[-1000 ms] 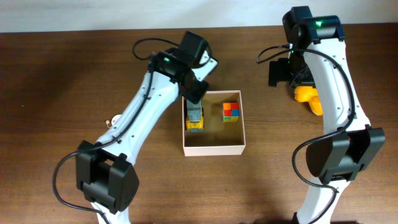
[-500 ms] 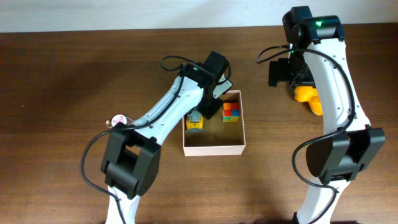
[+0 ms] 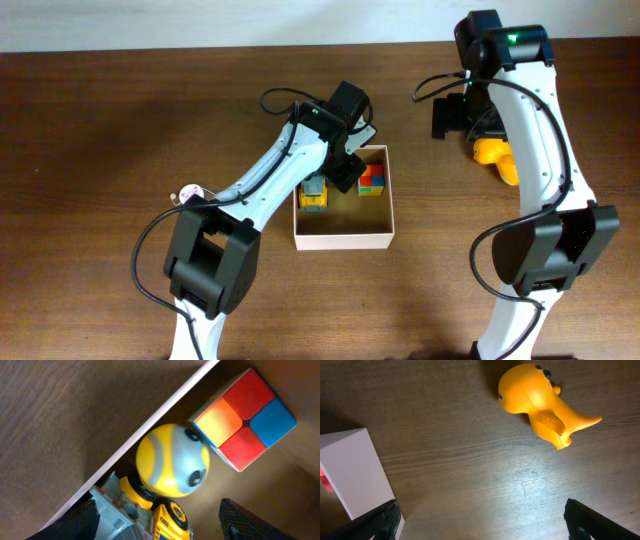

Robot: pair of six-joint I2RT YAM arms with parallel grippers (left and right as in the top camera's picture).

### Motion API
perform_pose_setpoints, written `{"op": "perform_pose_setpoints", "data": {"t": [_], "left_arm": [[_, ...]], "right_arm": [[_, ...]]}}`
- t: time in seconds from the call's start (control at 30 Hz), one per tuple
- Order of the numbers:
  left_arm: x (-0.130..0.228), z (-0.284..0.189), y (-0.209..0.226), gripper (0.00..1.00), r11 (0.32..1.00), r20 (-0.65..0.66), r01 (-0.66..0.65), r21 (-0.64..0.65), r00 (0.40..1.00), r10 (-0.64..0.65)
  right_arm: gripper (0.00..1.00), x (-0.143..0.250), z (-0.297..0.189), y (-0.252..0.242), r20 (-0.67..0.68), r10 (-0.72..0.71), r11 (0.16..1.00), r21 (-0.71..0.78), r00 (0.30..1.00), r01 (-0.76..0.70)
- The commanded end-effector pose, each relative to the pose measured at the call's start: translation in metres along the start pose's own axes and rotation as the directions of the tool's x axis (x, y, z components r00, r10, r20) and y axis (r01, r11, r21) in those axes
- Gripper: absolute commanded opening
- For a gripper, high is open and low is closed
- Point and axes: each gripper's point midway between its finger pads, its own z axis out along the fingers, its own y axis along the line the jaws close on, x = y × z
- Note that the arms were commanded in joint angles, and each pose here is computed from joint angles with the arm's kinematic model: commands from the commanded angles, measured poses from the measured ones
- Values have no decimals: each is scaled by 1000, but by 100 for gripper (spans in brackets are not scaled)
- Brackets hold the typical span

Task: Pack container
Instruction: 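Lower the ball into the box beside the cube and open the left gripper, then raise the left gripper and move it back to the left side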

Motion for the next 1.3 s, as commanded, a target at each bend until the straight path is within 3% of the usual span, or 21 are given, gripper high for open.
{"op": "perform_pose_setpoints", "data": {"t": [0.0,0.13,0.17,0.3,0.83,1.27], "left_arm": [[-2,4,-2,79,1000,7,-9,4,1000,9],[-5,3,3,87,1000,18,0,-2,1000,0],[-7,0,6,96,1000,24,10,-4,1000,-10],[-13,-20,22,100,995,58,95,-25,994,-93],[21,-122,106,99,906,172,419,-68,899,-403],[96,-134,193,99,657,160,722,-217,691,-705]], "right_arm": [[99,-1,-15,-4,43,11,1000,3,999,-11],[99,-1,-15,-4,42,11,1000,3,999,-11],[99,-1,-15,-4,42,11,1000,3,999,-11],[99,-1,-15,-4,42,11,1000,3,999,-11],[99,-5,-15,-3,56,13,1000,-1,998,-13],[99,-10,-15,-2,76,18,1000,-7,997,-18]]}}
